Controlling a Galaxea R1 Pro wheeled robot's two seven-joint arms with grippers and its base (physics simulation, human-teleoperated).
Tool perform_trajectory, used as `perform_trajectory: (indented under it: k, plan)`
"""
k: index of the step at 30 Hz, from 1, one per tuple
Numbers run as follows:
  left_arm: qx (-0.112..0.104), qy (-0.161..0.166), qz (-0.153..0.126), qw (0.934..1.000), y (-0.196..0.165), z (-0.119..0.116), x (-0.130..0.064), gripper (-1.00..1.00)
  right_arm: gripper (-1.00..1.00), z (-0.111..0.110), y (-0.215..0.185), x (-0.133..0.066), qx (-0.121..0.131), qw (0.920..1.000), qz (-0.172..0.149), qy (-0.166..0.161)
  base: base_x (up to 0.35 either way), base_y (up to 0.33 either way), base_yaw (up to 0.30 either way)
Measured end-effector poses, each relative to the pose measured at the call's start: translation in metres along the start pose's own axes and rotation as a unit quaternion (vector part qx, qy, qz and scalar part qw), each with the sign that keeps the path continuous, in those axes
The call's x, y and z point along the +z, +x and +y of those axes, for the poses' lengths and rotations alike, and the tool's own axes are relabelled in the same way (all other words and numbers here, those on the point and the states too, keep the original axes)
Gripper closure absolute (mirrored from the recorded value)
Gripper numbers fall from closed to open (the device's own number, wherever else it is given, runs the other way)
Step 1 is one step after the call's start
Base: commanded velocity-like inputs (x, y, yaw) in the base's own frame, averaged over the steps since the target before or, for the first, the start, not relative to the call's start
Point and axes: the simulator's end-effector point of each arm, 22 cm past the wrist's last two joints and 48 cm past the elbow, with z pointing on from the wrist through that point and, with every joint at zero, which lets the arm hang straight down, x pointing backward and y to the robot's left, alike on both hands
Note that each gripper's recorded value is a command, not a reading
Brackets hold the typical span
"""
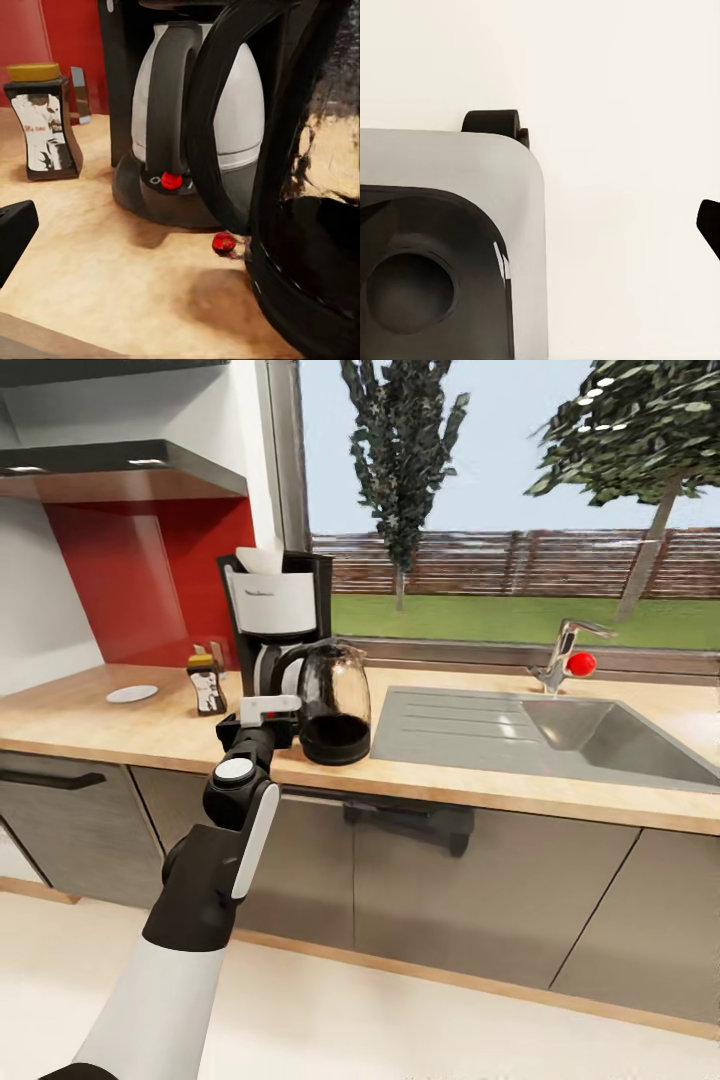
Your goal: Set up a coffee station on the kitchen countertop: keep the coffee maker on the countertop, move the bottle of coffee from the kitchen shelf to the counter next to the coffee maker, place a paper coffee filter on top of the coffee maker, put the saucer next to the coffee maker with the coffee cup on the saucer, and place the electric kettle next to the coffee maker.
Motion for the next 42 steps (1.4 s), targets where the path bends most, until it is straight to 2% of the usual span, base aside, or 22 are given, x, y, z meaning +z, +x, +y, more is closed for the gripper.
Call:
perform_trajectory:
  k: [9, 11, 12, 18, 22, 25, 29, 32, 33, 37, 38, 42]
  plan:
    - [0.0, 0.007, -0.001, 1.0, -0.001, -0.003, 0.0, -1.0, -1.0, 0.0, 0.0, 0.0, 0.0, 1.0, 0.0, 0.0, -0.032, 0.0, 0.0]
    - [0.0, 0.017, 0.0, 0.9999, -0.001, -0.008, -0.001, -1.0, -1.0, 0.0, 0.0, 0.0, 0.0, 1.0, 0.0, 0.0, -0.002, 0.0, 0.0]
    - [-0.001, 0.04, 0.0, 0.9992, -0.001, -0.018, -0.001, -1.0, -1.0, 0.0, 0.0, 0.0, 0.0, 1.0, 0.0, 0.0, -0.001, 0.0, 0.0]
    - [-0.006, 0.12, 0.002, 0.9927, 0.0, -0.052, -0.007, -1.0, -1.0, 0.0, 0.0, 0.0, 0.0, 1.0, 0.0, 0.0, 0.0, 0.0, 0.0]
    - [-0.034, 0.169, 0.012, 0.9849, 0.002, -0.072, -0.013, -1.0, -1.0, 0.0, 0.0, 0.0, 0.0, 1.0, 0.0, 0.0, 0.0, 0.0, 0.0]
    - [-0.07, 0.206, 0.023, 0.9757, 0.003, -0.087, -0.019, -1.0, -1.0, 0.0, 0.0, 0.0, 0.0, 1.0, 0.0, 0.0, 0.0, 0.0, 0.0]
    - [-0.095, 0.232, 0.03, 0.9676, 0.002, -0.098, -0.024, -1.0, -1.0, 0.0, 0.0, 0.0, 0.0, 1.0, 0.0, 0.0, 0.0, 0.0, 0.0]
    - [-0.103, 0.252, 0.031, 0.9617, 0.001, -0.106, -0.028, -1.0, -1.0, 0.0, 0.0, 0.0, 0.0, 1.0, 0.0, 0.0, 0.0, 0.0, 0.0]
    - [-0.107, 0.273, 0.033, 0.9554, 0.0, -0.114, -0.033, -1.0, -1.0, 0.0, 0.0, 0.0, 0.0, 1.0, 0.0, 0.0, 0.0, 0.0, 0.0]
    - [-0.11, 0.311, 0.038, 0.9433, 0.001, -0.13, -0.044, -1.0, -1.0, 0.0, 0.0, 0.0, 0.0, 1.0, 0.0, 0.0, 0.0, 0.0, 0.0]
    - [-0.109, 0.335, 0.039, 0.935, 0.0, -0.141, -0.052, -1.0, -1.0, 0.0, 0.0, 0.0, 0.0, 1.0, 0.0, 0.0, 0.0, 0.0, 0.0]
    - [-0.101, 0.373, 0.037, 0.9215, -0.001, -0.161, -0.067, -1.0, -1.0, 0.0, 0.0, 0.0, 0.0, 1.0, 0.0, 0.0, 0.0, 0.0, 0.0]
